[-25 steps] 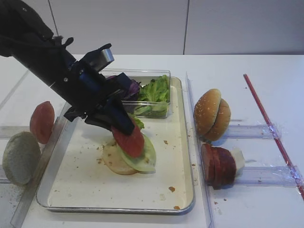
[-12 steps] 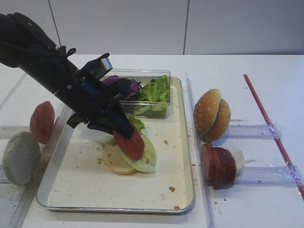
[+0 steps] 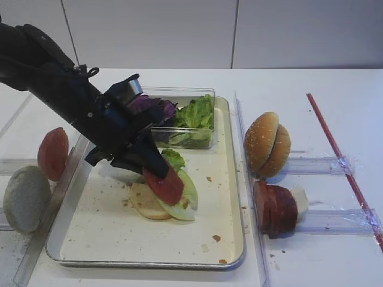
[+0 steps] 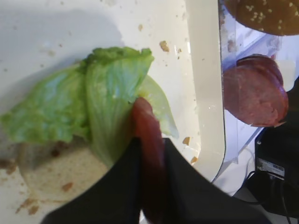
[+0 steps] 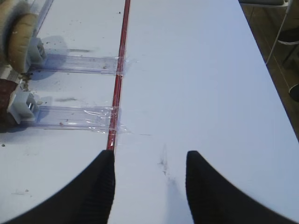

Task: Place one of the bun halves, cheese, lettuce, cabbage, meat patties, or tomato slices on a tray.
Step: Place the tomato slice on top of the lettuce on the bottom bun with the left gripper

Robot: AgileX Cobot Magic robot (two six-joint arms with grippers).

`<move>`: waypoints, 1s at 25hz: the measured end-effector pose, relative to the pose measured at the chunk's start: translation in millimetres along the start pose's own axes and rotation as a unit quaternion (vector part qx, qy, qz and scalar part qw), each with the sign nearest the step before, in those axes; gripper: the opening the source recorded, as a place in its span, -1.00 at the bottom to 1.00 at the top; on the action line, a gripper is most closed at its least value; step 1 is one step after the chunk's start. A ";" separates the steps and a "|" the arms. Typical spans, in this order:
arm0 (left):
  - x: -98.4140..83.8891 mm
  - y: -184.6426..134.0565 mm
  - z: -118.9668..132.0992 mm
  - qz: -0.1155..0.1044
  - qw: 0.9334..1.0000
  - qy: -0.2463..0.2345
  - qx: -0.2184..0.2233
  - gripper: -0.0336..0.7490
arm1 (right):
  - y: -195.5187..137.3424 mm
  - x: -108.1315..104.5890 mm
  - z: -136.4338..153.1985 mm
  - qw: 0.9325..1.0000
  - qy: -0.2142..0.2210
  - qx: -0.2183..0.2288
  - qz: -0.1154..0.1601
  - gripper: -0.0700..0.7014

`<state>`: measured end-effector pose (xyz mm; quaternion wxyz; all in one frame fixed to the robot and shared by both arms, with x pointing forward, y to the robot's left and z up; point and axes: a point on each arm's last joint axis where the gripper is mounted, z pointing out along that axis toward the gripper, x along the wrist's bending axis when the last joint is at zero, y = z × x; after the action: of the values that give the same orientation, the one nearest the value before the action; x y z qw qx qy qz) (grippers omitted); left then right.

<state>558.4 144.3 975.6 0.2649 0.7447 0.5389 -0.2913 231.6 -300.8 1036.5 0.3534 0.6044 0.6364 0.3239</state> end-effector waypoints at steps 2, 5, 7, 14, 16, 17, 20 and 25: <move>0.1 0.2 0.0 0.000 1.000 0.001 -0.001 -0.74 | 0.0 0.0 0.0 1.000 0.000 0.000 0.000 0.15; 0.3 0.5 0.0 -0.002 1.000 0.001 -0.002 -0.66 | 0.0 0.0 0.0 1.000 0.000 0.000 0.000 0.15; 0.3 0.6 0.0 -0.007 1.000 0.002 -0.003 -0.60 | 0.0 -0.1 0.0 1.000 -0.001 0.000 0.000 0.15; 0.3 0.6 0.0 -0.024 1.000 0.002 -0.003 -0.31 | 0.0 -0.2 0.0 1.000 -0.001 0.000 0.000 0.15; 0.3 0.6 0.0 -0.027 1.000 0.002 -0.003 -0.28 | 0.0 -0.2 0.0 1.000 -0.001 0.000 0.000 0.15; 0.3 0.6 0.0 -0.028 1.000 0.002 -0.003 -0.28 | 0.0 -0.2 0.0 1.000 -0.001 0.000 0.000 0.15; 0.3 0.6 0.0 -0.038 0.999 0.002 -0.003 -0.27 | 0.0 -0.2 0.0 1.000 -0.001 0.000 0.000 0.15; -0.3 1.3 -0.7 -0.055 0.999 0.002 -0.004 -0.26 | 0.0 -0.2 0.0 1.000 -0.001 0.000 -0.001 0.15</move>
<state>559.7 144.3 976.4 0.2503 0.7138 0.5802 -0.3020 231.6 -301.0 1036.5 0.3542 0.6044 0.6363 0.3230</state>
